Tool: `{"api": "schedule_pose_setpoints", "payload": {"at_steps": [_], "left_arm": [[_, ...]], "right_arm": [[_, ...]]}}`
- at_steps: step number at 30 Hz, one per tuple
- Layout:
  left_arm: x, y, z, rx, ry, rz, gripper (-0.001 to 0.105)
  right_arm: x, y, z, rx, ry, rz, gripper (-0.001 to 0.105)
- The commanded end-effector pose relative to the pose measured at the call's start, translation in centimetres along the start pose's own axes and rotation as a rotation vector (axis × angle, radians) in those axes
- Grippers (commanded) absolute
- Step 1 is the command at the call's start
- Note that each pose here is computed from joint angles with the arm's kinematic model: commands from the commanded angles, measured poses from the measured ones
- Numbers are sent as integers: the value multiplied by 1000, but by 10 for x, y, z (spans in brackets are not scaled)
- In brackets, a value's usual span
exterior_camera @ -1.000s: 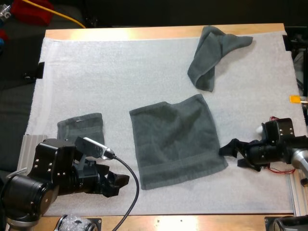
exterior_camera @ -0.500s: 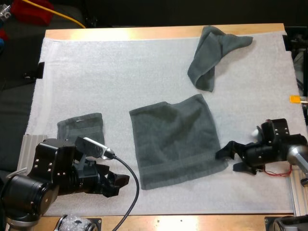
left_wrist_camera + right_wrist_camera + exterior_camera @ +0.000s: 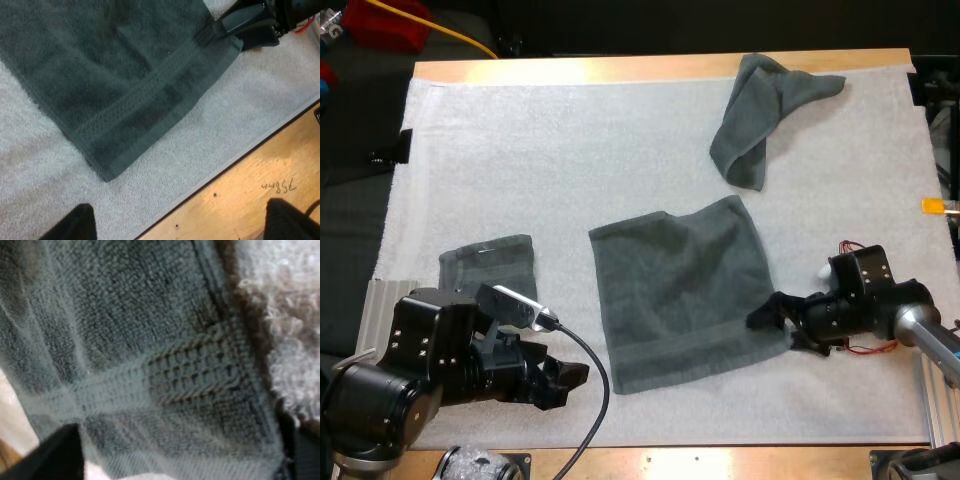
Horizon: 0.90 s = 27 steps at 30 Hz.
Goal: Pick towel from pile, fold and stack
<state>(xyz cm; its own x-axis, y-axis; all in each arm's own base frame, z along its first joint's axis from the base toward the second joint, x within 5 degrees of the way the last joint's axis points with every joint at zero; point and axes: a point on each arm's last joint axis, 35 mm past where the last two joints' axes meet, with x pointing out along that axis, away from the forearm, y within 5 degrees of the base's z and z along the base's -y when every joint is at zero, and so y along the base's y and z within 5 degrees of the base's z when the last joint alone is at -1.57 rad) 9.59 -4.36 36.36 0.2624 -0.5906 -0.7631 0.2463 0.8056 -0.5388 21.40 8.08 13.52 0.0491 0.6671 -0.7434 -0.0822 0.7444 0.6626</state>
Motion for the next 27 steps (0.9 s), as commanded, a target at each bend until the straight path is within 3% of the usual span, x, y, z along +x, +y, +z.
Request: {"api": "schedule_pose_setpoints", "payload": {"at_steps": [1,6,8,9,12,19,27], "left_arm": [[0,-1,0,1,2,-10,66],[5,0,10,12,-19,-15,66],[9,1,12,-18,-3,-12,66],[10,2,13,-28,5,-10,66],[21,8,13,-63,10,-8,66],[60,30,7,-242,48,-91,66],[113,67,-19,-385,107,-73,66]], "right_arm": [[1,-1,0,4,2,-13,62],[1,-3,-1,11,-3,-56,23],[1,-3,-2,16,3,-58,4],[1,-3,-2,18,6,-59,0],[1,-4,-2,18,5,-64,0],[1,-4,-2,19,6,-64,0],[1,-4,-2,19,6,-64,0]]}}
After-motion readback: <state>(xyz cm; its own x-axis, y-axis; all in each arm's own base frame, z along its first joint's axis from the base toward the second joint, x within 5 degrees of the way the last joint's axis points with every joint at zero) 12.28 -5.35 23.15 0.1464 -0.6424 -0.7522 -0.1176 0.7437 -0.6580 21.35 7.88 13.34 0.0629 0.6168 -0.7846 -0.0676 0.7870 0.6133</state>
